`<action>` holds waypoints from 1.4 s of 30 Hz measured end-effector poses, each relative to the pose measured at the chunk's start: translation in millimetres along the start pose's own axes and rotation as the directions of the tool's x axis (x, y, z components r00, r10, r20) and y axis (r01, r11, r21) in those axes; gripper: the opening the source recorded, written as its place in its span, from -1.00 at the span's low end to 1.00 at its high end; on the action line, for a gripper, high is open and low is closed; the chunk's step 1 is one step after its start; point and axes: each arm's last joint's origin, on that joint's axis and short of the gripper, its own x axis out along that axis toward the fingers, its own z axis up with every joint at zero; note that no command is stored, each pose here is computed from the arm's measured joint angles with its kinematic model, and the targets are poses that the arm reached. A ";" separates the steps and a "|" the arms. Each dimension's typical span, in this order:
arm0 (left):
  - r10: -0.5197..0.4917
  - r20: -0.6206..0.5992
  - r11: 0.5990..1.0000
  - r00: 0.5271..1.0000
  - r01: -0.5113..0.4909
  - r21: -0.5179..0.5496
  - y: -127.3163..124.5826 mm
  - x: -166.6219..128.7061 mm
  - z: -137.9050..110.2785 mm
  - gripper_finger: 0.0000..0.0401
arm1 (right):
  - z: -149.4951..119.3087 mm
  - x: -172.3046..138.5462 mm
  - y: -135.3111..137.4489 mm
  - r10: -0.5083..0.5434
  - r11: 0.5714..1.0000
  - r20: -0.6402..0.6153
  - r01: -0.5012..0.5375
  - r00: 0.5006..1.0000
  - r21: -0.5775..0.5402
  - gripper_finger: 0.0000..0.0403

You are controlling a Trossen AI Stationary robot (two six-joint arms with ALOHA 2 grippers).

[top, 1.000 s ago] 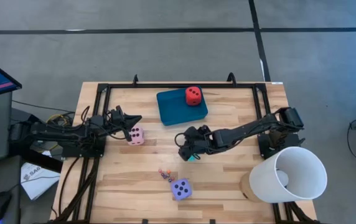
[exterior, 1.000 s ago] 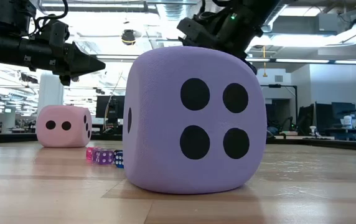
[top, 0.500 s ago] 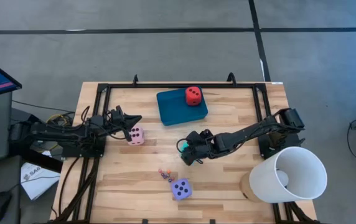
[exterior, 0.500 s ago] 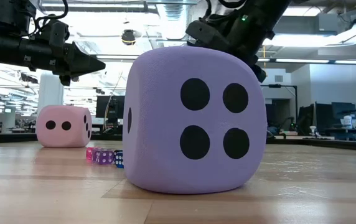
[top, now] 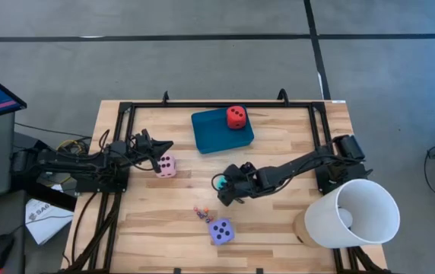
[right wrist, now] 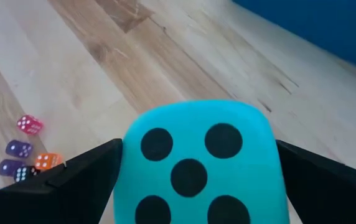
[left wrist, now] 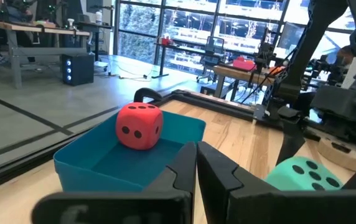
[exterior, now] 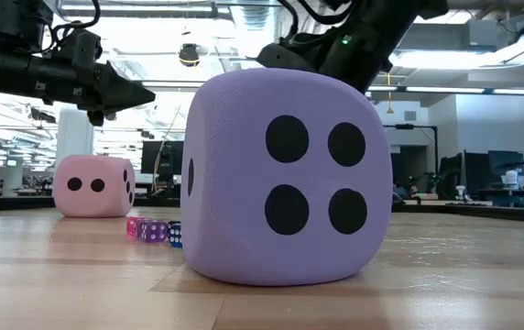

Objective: Pick & Place Dice
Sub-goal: Put the large blue dice into the blue bin

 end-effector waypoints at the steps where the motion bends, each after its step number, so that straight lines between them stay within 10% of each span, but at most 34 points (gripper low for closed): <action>1: -0.001 0.004 1.000 1.000 0.001 -0.001 -0.1 0.1 0.3 -0.97 | 0.1 -0.3 -0.3 0.000 1.000 0.000 0.000 1.000 -0.001 0.99; 42: -0.002 0.014 1.000 1.000 0.002 -0.005 -0.3 0.2 1.4 -0.97 | 2.1 -21.7 -11.0 -0.050 0.998 0.012 0.051 0.999 -0.048 0.99</action>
